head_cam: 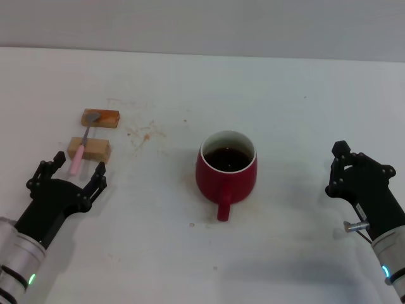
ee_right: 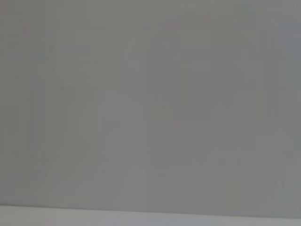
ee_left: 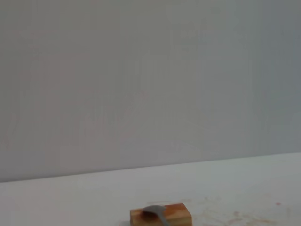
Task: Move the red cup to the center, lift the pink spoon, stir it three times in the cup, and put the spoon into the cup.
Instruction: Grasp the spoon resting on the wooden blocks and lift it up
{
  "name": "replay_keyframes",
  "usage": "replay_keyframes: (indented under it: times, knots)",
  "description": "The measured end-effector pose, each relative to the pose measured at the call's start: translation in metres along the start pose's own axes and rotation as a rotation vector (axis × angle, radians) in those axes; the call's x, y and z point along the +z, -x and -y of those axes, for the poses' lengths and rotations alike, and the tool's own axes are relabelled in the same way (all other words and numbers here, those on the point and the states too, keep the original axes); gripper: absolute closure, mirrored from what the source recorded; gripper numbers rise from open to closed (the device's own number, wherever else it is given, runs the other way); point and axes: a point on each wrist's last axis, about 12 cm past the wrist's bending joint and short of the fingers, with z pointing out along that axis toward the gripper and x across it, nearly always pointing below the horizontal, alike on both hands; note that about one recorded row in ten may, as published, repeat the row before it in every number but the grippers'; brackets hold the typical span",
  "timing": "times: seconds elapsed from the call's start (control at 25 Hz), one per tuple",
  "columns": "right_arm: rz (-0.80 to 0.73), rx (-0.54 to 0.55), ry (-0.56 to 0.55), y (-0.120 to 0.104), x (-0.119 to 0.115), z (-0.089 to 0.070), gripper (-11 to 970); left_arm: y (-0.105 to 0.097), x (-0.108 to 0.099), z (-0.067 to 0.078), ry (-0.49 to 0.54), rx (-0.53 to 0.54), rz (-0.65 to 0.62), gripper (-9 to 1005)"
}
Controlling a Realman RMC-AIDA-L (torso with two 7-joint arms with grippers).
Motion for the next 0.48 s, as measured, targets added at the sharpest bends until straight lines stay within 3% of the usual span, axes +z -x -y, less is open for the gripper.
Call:
replay_keyframes:
  times: [0.48]
  knots:
    - [0.009, -0.003, 0.004, 0.0009, -0.0006, -0.0002, 959, 0.001, 0.0064, 0.0001, -0.007, 0.005, -0.013, 205]
